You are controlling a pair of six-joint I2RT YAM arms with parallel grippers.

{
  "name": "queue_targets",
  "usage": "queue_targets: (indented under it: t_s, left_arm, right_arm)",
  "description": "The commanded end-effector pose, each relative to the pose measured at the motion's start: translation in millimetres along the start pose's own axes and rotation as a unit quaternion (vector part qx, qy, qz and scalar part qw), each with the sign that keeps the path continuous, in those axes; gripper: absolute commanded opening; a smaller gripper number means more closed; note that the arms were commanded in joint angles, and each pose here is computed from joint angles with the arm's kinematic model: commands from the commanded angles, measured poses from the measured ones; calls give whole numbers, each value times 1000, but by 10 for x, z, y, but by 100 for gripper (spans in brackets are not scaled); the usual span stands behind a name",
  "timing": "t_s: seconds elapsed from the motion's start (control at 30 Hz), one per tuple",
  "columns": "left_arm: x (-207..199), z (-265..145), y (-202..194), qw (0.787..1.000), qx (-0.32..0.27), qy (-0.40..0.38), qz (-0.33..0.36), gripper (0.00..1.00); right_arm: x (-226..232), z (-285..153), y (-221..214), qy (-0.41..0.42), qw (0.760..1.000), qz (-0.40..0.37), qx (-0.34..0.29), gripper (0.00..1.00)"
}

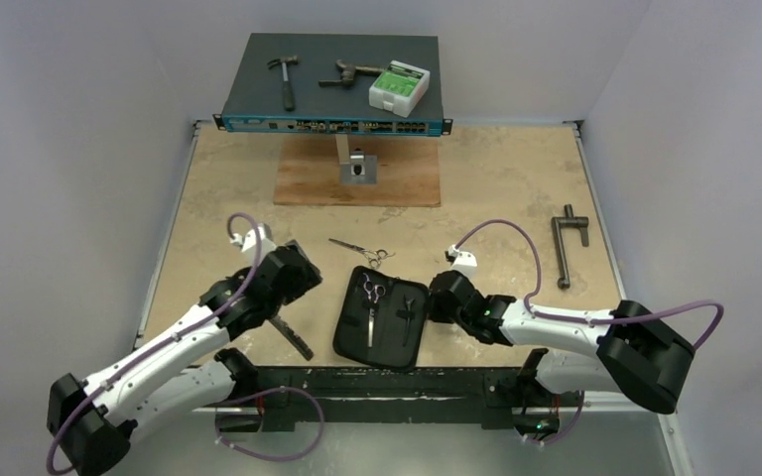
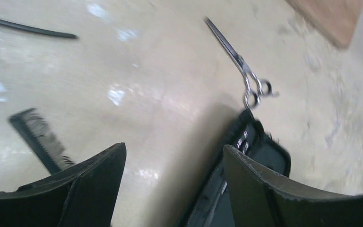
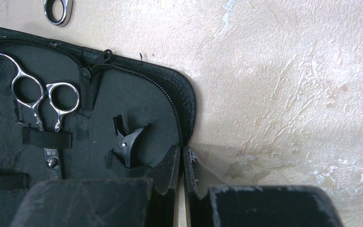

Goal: Sort the hair-cutting tools
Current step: Move the hairdressing tool bag to the center of the board, then pick up the haircut tool at the center of the board.

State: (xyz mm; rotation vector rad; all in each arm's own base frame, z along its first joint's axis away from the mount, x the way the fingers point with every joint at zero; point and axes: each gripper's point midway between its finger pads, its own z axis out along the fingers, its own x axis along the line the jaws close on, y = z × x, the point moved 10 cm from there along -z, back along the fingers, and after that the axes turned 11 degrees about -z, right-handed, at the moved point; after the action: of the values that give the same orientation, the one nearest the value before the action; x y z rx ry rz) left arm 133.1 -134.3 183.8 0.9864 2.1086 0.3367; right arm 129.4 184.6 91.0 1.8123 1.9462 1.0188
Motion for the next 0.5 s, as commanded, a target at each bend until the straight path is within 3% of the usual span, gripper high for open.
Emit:
queue_targets:
  t_s: [0.0, 0.3, 0.47]
  left_arm:
    - [234, 108, 314, 992, -34, 94, -76, 75]
    - [317, 431, 1000, 945, -84, 204, -242, 72]
    - [587, 697, 1263, 909, -74, 249, -327, 65]
  right_arm:
    - [-46, 19, -26, -12, 1000, -5, -10, 0]
    - [-11, 28, 16, 12, 1000, -18, -17, 0]
    - [2, 40, 58, 23, 999, -22, -25, 0]
